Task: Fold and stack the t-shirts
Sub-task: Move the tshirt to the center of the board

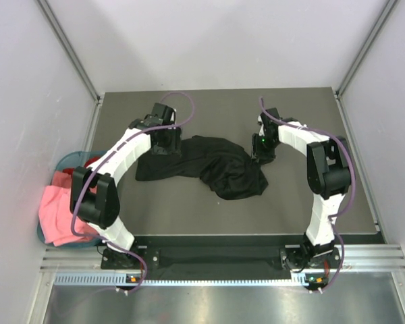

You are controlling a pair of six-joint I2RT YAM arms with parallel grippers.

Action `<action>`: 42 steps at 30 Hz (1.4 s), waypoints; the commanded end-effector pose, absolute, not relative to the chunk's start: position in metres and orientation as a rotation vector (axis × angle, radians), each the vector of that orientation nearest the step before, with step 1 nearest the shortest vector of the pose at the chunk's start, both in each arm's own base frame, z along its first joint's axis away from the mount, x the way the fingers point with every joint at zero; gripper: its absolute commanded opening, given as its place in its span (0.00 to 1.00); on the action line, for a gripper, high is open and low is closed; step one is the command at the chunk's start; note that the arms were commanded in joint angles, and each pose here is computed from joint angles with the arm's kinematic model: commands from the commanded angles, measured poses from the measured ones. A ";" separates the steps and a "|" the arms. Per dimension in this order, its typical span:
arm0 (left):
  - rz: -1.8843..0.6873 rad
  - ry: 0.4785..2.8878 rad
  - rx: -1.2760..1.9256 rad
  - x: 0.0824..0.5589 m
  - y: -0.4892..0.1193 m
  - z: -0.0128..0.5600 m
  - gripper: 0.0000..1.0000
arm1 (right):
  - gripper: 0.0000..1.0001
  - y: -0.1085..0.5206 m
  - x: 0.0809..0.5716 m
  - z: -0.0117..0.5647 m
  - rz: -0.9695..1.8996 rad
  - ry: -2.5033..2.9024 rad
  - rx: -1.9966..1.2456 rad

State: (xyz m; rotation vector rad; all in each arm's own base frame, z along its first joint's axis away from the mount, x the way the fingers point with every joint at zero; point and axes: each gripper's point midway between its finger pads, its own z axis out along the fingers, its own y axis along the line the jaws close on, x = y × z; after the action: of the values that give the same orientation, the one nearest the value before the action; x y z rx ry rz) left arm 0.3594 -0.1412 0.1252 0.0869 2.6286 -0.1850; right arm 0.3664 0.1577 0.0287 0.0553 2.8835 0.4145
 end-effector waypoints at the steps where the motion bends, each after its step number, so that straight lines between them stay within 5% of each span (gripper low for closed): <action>1: -0.253 2.596 0.081 0.371 -0.136 0.133 0.62 | 0.40 0.150 0.382 0.039 0.342 2.829 0.078; 15: -0.315 2.640 -0.006 0.358 -0.129 0.128 0.61 | 0.44 0.115 0.374 0.031 0.083 2.857 -0.004; 18: -0.286 2.665 -0.040 0.354 -0.124 0.124 0.63 | 0.39 0.107 0.371 0.026 0.027 2.867 -0.020; 22: -0.204 2.671 -0.094 0.355 -0.111 0.125 0.71 | 0.17 0.093 0.369 0.015 -0.064 2.874 -0.018; 28: -0.032 2.670 -0.218 0.376 -0.072 0.127 0.78 | 0.00 0.077 0.372 0.033 -0.069 2.832 0.007; 42: -0.096 2.713 -0.276 0.415 -0.075 0.068 0.80 | 0.00 0.070 0.384 0.101 0.079 2.688 0.087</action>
State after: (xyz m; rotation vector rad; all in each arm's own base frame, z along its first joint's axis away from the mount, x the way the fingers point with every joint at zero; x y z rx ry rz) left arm 0.3935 -0.0650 0.0736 -0.2708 2.7664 -0.0283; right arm 0.3811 0.0620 0.0820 0.1081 2.7221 0.0204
